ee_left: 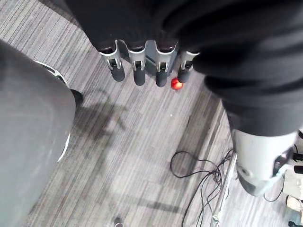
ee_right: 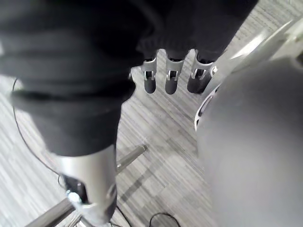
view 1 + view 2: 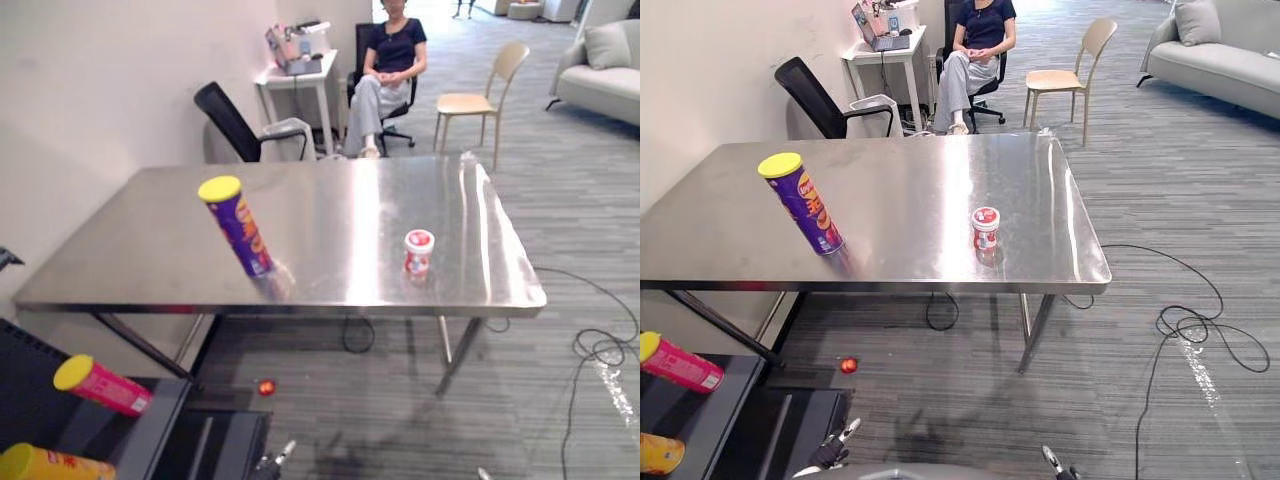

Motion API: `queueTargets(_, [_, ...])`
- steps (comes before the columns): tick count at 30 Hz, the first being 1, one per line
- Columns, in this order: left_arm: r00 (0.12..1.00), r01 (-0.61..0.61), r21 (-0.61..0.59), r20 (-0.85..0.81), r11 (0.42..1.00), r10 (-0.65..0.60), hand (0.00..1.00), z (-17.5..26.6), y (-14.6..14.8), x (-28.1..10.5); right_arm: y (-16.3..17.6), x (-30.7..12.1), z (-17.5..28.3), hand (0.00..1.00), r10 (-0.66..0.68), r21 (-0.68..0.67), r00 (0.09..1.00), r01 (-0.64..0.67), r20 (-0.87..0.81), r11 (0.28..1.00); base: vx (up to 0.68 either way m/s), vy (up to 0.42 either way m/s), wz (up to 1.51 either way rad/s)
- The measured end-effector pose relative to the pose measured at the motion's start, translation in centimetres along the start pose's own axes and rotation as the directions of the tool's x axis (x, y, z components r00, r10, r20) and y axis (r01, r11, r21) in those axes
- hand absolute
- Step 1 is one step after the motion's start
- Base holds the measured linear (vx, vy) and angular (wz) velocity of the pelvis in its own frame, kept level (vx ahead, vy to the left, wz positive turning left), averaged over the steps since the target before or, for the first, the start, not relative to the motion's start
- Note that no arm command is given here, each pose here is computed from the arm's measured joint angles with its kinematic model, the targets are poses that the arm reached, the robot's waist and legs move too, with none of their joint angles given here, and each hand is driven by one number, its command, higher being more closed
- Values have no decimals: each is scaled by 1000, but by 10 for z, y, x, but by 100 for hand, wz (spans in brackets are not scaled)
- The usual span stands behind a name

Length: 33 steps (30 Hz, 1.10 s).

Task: Put the gum and the chips on the shelf.

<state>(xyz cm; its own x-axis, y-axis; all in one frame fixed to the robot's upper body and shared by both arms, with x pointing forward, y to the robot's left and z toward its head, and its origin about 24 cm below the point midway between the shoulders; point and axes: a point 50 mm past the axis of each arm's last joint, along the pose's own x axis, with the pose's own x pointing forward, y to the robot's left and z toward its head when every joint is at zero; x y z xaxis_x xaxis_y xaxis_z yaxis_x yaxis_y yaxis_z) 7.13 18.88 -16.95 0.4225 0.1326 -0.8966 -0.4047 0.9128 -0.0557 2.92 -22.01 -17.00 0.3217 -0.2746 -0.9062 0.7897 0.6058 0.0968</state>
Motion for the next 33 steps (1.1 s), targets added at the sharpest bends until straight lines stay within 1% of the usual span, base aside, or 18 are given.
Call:
queueTargets(3, [1000, 0, 23, -5, 1000, 0, 0, 0, 1, 0, -4, 0, 1, 0, -20, 40, 1000, 20, 4, 999, -9, -50, -2])
queueTargets(6, [1000, -4, 28, -3, 1000, 4, 0, 1, 3, 0, -11, -1, 2, 0, -59, 115, 998, 58, 12, 992, -51, -29, -2])
queueTargets(8, [1000, -20, -1, 3, 1000, 20, 0, 2, 7, 0, -19, 0, 11, 0, -116, 219, 992, 105, 40, 970, -70, -18, -10])
queueTargets(9, [1000, -22, -7, 4, 1000, 22, 0, 2, 8, 0, -21, 1, 15, 0, -128, 243, 990, 112, 51, 964, -34, -2, -14])
queueTargets(11, [999, -32, -32, 6, 999, 32, 0, 2, 11, 0, -28, 3, 38, 0, -172, 318, 978, 129, 114, 939, -5, 8, -19])
queueTargets(12, [999, -34, -35, 6, 999, 34, 0, 2, 11, 0, -29, 3, 41, 0, -177, 324, 977, 130, 122, 937, 11, 7, -19])
queueTargets(14, [999, -42, -47, 5, 998, 42, 0, 1, 13, -1, -35, 3, 72, 0, -208, 373, 954, 116, 217, 920, 45, 0, -15])
queueTargets(15, [999, -42, -48, 6, 998, 43, 0, 2, 14, -1, -36, 1, 101, 0, -220, 365, 928, 101, 301, 925, 79, -4, -14])
queueTargets(17, [999, -41, -45, 6, 998, 41, 0, 2, 13, -1, -28, -5, 145, 0, -194, 290, 873, 63, 447, 955, 80, -10, -16])
queueTargets(18, [999, -40, -41, 6, 998, 41, 0, 1, 13, -1, -7, -18, 182, 0, -118, 182, 798, 11, 591, 983, 70, -18, -21])
queueTargets(19, [999, -36, -32, 9, 999, 37, 0, 2, 12, -1, 10, -33, 205, 0, -44, 79, 722, -14, 690, 997, 47, -18, -26])
queueTargets(20, [999, -32, -23, 18, 999, 33, 0, 4, 12, -1, 25, -45, 220, 0, 12, -8, 653, -9, 757, 1000, 33, -27, -20])
queueTargets(22, [999, -11, 19, 33, 1000, 10, 0, 7, 8, 0, 53, -68, 242, 0, 101, -114, 523, -8, 846, 993, 22, -34, -5])
queueTargets(24, [999, -5, 36, 35, 999, 3, 0, 8, 7, 0, 67, -76, 245, 0, 153, -168, 482, -11, 863, 986, 0, 0, 0])
queueTargets(25, [999, 0, 53, 36, 999, -2, 0, 9, 7, 0, 82, -86, 242, 0, 236, -257, 440, -13, 866, 966, 0, 0, 0])
queueTargets(27, [999, 4, 73, 39, 997, -7, 0, 10, 8, 0, 94, -93, 237, 0, 316, -338, 407, -18, 857, 941, 0, 0, 0])
queueTargets(31, [999, 12, 106, 40, 994, -17, 0, 12, 8, 0, 107, -104, 228, 0, 430, -453, 369, -27, 824, 891, -8, -17, 1])
queueTargets(33, [999, 15, 111, 39, 994, -19, 0, 11, 8, 0, 113, -114, 220, 0, 525, -543, 335, -45, 783, 839, -12, -16, 0])
